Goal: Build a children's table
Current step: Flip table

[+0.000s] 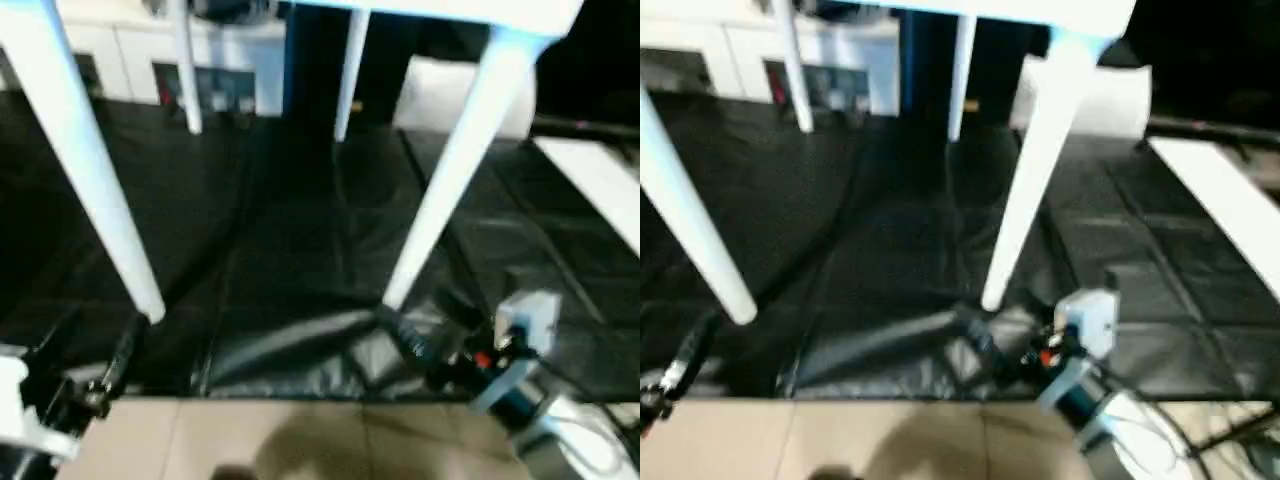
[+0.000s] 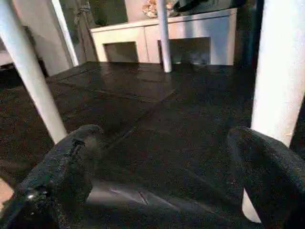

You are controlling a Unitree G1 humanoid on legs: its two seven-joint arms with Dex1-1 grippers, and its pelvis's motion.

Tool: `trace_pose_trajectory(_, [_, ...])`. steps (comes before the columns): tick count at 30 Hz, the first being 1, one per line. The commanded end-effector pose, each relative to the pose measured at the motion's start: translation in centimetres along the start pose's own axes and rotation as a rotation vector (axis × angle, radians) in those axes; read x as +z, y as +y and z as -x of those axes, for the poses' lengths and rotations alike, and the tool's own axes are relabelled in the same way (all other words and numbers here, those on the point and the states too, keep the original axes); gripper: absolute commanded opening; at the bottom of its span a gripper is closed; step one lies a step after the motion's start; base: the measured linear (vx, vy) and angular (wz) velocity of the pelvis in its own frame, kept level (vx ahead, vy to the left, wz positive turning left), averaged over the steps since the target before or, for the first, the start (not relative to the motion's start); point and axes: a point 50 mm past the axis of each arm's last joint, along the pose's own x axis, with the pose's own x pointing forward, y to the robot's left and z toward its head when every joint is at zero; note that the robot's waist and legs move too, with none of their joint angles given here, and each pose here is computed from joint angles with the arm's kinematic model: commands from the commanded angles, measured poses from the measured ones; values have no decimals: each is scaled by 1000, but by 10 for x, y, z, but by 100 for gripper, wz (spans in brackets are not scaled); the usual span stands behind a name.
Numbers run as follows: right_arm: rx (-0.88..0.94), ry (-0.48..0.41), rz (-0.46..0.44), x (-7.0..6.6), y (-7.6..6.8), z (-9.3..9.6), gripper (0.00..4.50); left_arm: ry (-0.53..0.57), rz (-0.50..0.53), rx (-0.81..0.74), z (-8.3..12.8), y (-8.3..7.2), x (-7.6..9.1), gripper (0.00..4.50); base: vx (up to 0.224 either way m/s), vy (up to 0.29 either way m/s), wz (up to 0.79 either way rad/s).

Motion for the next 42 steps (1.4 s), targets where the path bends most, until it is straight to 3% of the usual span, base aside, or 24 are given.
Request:
trace_pose_trajectory(1, [-16,16,16,-1,-3,-1,450,-9,-10,-18,-2,-3,3,346,0,0,0])
trace_pose_trajectory(11, [-3,44,27,-6,-3,-22,450,3,-11,-53,-5,-6,1,346,33,7,-1])
trace_pose_trajectory(29, [20,86,41,-15,-1,-28,450,42,-21,-63,-13,-5,-7,346,-73,-14,5])
trace_pose_trajectory(32, [73,122,27,-22,-1,-31,450,93,-16,-84,-19,-4,-17,346,-10,78,0])
trace_pose_trajectory(37, [183,131,18,-30,2,-35,450,127,96,-185,-22,-9,-32,346,14,56,-10])
trace_pose_trajectory(38, [246,138,-2,-34,4,-36,450,140,150,-252,-20,-13,-38,376,0,0,0])
trace_pose_trajectory(39, [271,143,-10,-36,5,-36,450,144,164,-274,-19,-15,-40,376,0,0,0])
trace_pose_trajectory(42, [443,219,-56,-50,8,-32,450,173,236,-382,-14,-20,-53,387,0,0,0])
